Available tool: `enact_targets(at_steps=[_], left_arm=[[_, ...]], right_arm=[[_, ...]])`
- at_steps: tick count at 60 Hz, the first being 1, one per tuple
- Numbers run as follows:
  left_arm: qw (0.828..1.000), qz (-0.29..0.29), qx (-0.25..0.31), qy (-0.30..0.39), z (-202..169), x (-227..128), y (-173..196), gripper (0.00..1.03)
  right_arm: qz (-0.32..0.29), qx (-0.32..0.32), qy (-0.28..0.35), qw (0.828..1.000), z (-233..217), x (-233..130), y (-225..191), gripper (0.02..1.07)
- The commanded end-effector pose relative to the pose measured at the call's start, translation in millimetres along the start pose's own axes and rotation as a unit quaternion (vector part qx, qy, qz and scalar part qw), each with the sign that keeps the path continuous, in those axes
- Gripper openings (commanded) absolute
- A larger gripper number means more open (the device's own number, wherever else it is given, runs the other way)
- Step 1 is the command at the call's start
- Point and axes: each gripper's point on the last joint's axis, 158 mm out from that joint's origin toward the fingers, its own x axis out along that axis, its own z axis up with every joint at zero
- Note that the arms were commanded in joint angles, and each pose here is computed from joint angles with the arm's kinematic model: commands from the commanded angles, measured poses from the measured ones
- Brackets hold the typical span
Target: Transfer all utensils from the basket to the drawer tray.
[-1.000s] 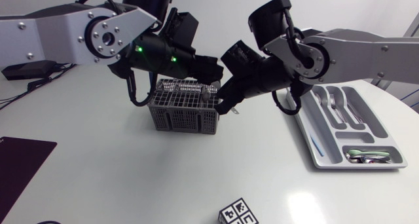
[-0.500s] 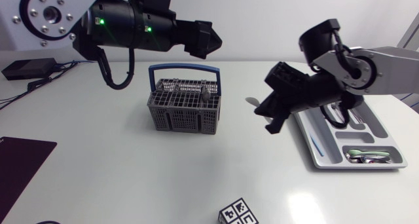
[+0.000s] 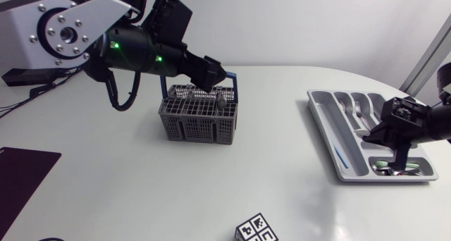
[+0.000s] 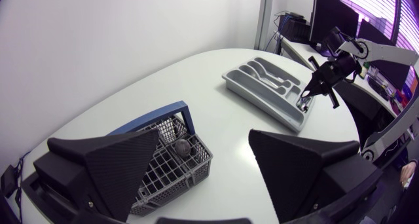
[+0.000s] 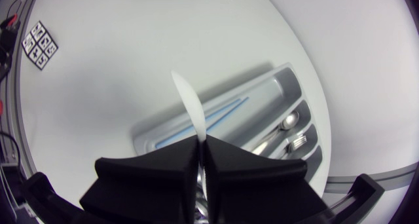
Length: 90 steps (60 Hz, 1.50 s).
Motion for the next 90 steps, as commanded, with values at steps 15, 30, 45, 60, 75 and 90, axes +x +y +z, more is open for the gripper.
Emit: enact_targets(at_steps=[15,30,45,60,75,90], left_arm=[[0.998,-0.009,0.029,0.062,-47.9,13.1,-6.3,0.97],[0.995,-0.014,0.06,0.084,-64.7,13.7,-20.2,0.97],[0.993,-0.01,0.076,0.09,-73.6,9.0,-20.7,0.97],[0.991,-0.01,0.092,0.098,-84.8,4.1,-19.4,0.98],[0.989,-0.01,0.108,0.105,-96.6,-1.0,-17.1,0.98],[0.986,-0.008,0.119,0.119,-115.9,-1.9,-11.4,0.98]], right_arm=[[0.042,-0.051,0.064,0.996,-109.7,5.1,12.7,0.08],[0.036,-0.065,0.101,0.992,-148.8,15.8,9.5,0.11],[0.026,-0.084,0.135,0.987,-169.5,28.6,9.0,0.22],[-0.04,-0.102,0.141,0.984,-151.9,3.0,-10.5,0.74],[-0.077,-0.04,0.076,0.993,-52.5,-24.5,-13.1,0.77],[-0.028,0.037,-0.015,0.999,68.2,-9.2,12.5,0.76]])
